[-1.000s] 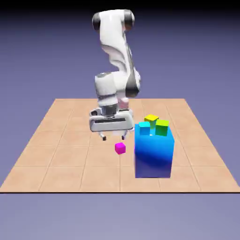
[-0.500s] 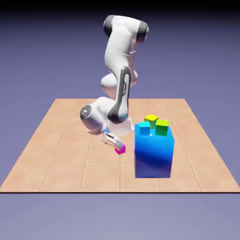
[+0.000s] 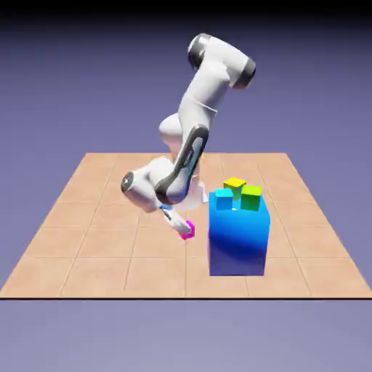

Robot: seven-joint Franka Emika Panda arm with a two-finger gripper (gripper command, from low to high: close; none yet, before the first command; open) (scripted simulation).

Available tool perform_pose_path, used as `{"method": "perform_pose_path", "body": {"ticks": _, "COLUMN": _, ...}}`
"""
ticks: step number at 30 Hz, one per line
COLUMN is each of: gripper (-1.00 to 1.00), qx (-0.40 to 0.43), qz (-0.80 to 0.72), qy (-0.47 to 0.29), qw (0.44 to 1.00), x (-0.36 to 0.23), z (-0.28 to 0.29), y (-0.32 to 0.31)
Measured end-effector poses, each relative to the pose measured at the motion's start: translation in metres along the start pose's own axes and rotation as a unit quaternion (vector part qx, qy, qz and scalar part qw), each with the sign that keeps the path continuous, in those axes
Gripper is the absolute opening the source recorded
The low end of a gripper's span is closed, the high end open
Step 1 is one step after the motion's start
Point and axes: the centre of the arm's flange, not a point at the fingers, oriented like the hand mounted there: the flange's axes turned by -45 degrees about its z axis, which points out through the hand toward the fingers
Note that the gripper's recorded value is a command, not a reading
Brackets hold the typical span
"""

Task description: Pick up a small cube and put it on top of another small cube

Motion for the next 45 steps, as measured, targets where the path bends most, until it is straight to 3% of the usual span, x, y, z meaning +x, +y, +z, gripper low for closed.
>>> {"method": "perform_pose_path", "body": {"ticks": 1, "gripper": 0.00, "qx": 0.000, "qz": 0.001, "qy": -0.001, "qw": 1.000, "x": 0.002, "z": 0.008, "y": 0.001}}
{"method": "perform_pose_path", "body": {"ticks": 2, "gripper": -1.00, "qx": 0.000, "qz": 0.001, "qy": -0.001, "qw": 1.000, "x": 0.002, "z": 0.012, "y": 0.002}}
{"method": "perform_pose_path", "body": {"ticks": 12, "gripper": -1.00, "qx": 0.001, "qz": 0.001, "qy": -0.001, "qw": 1.000, "x": -0.010, "z": -0.050, "y": 0.001}}
{"method": "perform_pose_path", "body": {"ticks": 23, "gripper": -1.00, "qx": 0.135, "qz": 0.023, "qy": -0.070, "qw": 0.988, "x": -0.039, "z": -0.085, "y": -0.068}}
{"method": "perform_pose_path", "body": {"ticks": 32, "gripper": -1.00, "qx": 0.226, "qz": 0.016, "qy": -0.081, "qw": 0.971, "x": -0.101, "z": -0.174, "y": -0.114}}
{"method": "perform_pose_path", "body": {"ticks": 45, "gripper": -1.00, "qx": 0.107, "qz": 0.033, "qy": -0.032, "qw": 0.993, "x": -0.231, "z": -0.204, "y": -0.138}}
